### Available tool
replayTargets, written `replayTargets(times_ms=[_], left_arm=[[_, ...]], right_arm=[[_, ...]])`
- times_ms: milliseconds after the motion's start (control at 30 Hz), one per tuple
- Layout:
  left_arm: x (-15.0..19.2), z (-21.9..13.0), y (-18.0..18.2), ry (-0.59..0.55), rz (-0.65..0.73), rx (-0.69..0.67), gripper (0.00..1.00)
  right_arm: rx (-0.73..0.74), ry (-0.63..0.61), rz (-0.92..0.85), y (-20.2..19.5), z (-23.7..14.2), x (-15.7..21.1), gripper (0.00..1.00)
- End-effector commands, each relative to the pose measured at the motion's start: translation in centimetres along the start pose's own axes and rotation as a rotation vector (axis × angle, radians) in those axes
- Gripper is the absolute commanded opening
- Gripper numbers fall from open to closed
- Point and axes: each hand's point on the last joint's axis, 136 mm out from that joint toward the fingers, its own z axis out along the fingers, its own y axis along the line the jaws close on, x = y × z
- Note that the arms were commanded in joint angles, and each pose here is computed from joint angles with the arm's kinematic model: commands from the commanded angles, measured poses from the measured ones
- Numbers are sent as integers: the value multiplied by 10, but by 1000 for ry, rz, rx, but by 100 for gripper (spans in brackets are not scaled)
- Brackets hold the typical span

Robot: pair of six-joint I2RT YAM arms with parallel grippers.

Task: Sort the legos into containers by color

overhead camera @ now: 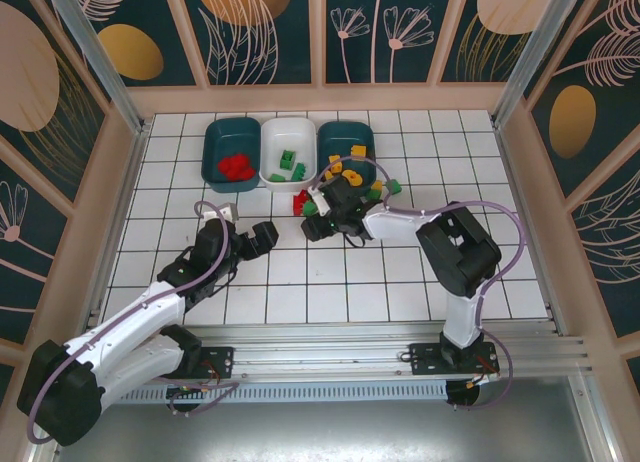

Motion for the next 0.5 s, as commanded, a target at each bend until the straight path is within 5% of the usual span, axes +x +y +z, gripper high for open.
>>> replayTargets(times_ms=[0,467], left_arm=[[4,0,7,6,-16,-17,99],[3,-3,9,-2,-21,-21,98]], right_arm=[[-4,-2,0,9,-17,1,62],[147,14,-21,-12,10,-2,64]])
